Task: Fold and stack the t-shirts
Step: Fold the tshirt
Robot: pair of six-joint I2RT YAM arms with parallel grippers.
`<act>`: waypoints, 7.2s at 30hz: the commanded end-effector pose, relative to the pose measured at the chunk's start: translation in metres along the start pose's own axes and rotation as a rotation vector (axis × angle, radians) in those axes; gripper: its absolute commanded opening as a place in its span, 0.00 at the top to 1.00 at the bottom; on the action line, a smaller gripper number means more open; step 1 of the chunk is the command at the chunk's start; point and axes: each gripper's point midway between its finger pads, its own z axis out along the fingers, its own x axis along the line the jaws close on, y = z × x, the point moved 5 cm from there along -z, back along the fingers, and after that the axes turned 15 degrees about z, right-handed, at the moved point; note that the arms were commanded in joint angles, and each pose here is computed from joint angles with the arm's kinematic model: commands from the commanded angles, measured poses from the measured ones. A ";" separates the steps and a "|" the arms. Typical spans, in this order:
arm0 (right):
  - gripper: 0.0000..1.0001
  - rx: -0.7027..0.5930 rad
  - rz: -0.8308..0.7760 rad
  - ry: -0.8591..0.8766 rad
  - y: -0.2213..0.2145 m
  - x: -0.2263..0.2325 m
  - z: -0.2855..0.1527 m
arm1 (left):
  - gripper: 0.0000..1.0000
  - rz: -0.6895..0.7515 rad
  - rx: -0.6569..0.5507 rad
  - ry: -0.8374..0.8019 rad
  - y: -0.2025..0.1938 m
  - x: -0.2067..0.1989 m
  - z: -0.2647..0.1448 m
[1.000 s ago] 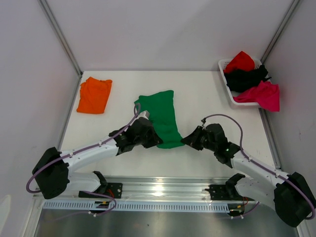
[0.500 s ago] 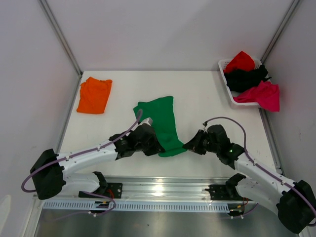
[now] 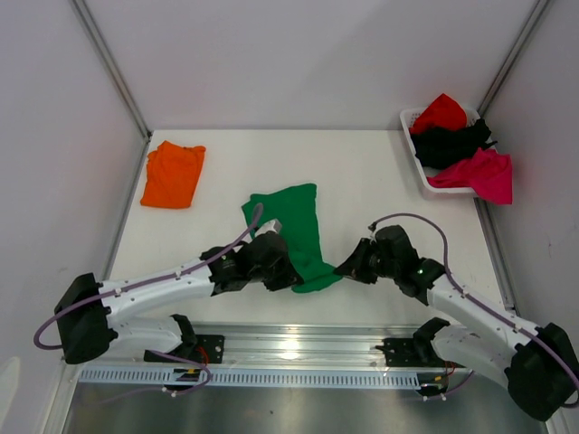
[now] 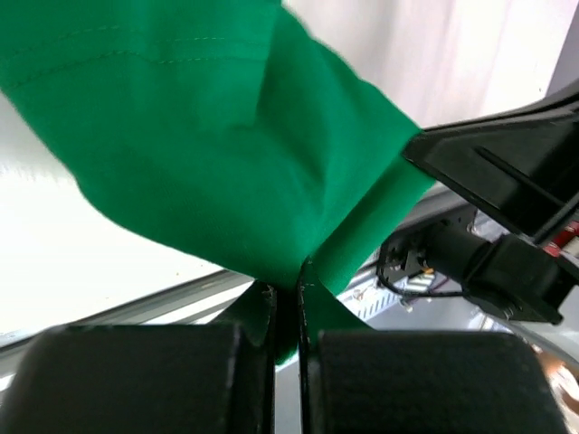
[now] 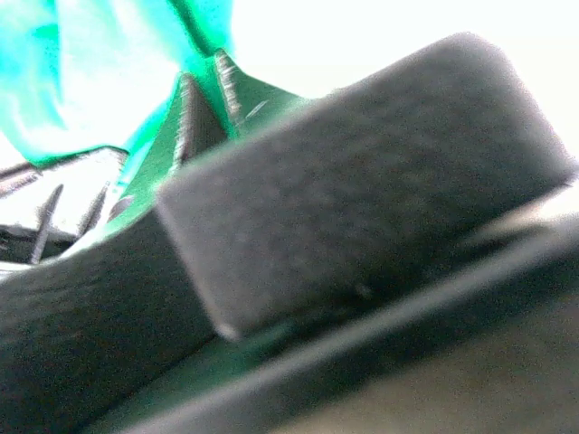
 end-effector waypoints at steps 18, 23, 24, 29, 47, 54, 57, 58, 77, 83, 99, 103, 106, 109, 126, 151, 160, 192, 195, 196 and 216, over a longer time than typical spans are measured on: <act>1.00 -0.251 -0.175 0.009 0.091 0.068 0.031 | 0.99 0.077 -0.115 0.261 0.041 0.016 -0.029; 0.96 -0.161 -0.073 0.088 0.070 0.069 0.023 | 0.99 0.077 -0.114 0.285 0.040 0.022 -0.030; 0.91 -0.121 -0.035 0.081 0.060 0.056 0.025 | 0.99 0.078 -0.118 0.290 0.040 0.023 -0.029; 0.61 -0.012 0.117 0.171 0.023 0.047 0.007 | 0.99 0.081 -0.109 0.303 0.041 0.025 -0.024; 0.38 0.097 0.478 0.344 -0.044 0.052 -0.023 | 0.99 0.105 -0.096 0.350 0.044 0.034 -0.001; 0.37 0.157 0.544 0.267 -0.061 0.042 -0.002 | 0.99 0.104 -0.122 0.353 0.048 0.037 -0.007; 0.37 0.180 0.554 0.236 -0.071 0.037 0.007 | 0.99 0.100 -0.132 0.354 0.048 0.039 -0.010; 0.37 0.190 0.550 0.231 -0.075 0.036 0.008 | 0.99 0.097 -0.135 0.351 0.049 0.039 -0.012; 0.37 -0.010 0.438 0.044 -0.015 -0.007 0.012 | 0.26 0.124 -0.049 0.250 0.022 0.040 -0.066; 0.37 -0.037 0.435 0.014 -0.002 -0.019 0.014 | 0.25 0.125 -0.095 0.273 0.032 0.038 -0.071; 0.38 -0.010 -0.039 0.390 0.026 0.096 0.048 | 0.23 0.055 -0.565 0.389 0.083 0.061 -0.137; 0.38 -0.006 -0.126 0.435 0.027 0.128 0.058 | 0.23 0.048 -0.576 0.458 0.084 0.070 -0.143; 0.38 -0.012 -0.203 0.391 0.033 0.140 0.082 | 0.23 0.050 -0.582 0.483 0.087 0.071 -0.144; 0.38 -0.038 -0.250 0.287 0.041 0.129 0.118 | 0.22 0.058 -0.594 0.484 0.090 0.069 -0.145; 0.39 -0.035 -0.269 0.120 0.093 0.131 0.208 | 0.21 0.035 -0.682 0.486 0.095 0.077 -0.188; 0.39 0.069 -0.254 -0.082 0.069 0.089 0.172 | 0.20 0.053 -0.655 0.506 0.093 0.078 -0.188; 0.40 0.067 -0.255 -0.129 0.079 0.073 0.186 | 0.20 0.032 -0.673 0.517 0.089 0.086 -0.196; 0.41 -0.134 -0.169 -0.404 0.169 0.008 0.181 | 0.19 -0.011 -0.695 0.538 0.078 0.102 -0.204; 0.41 -0.128 -0.162 -0.382 0.167 0.006 0.183 | 0.19 0.003 -0.691 0.536 0.081 0.099 -0.201; 0.40 -0.129 -0.164 -0.350 0.167 0.011 0.184 | 0.19 0.007 -0.686 0.538 0.081 0.098 -0.199; 0.32 -0.343 -0.331 0.145 0.170 0.119 0.088 | 0.19 0.173 -0.572 0.538 0.074 0.098 -0.120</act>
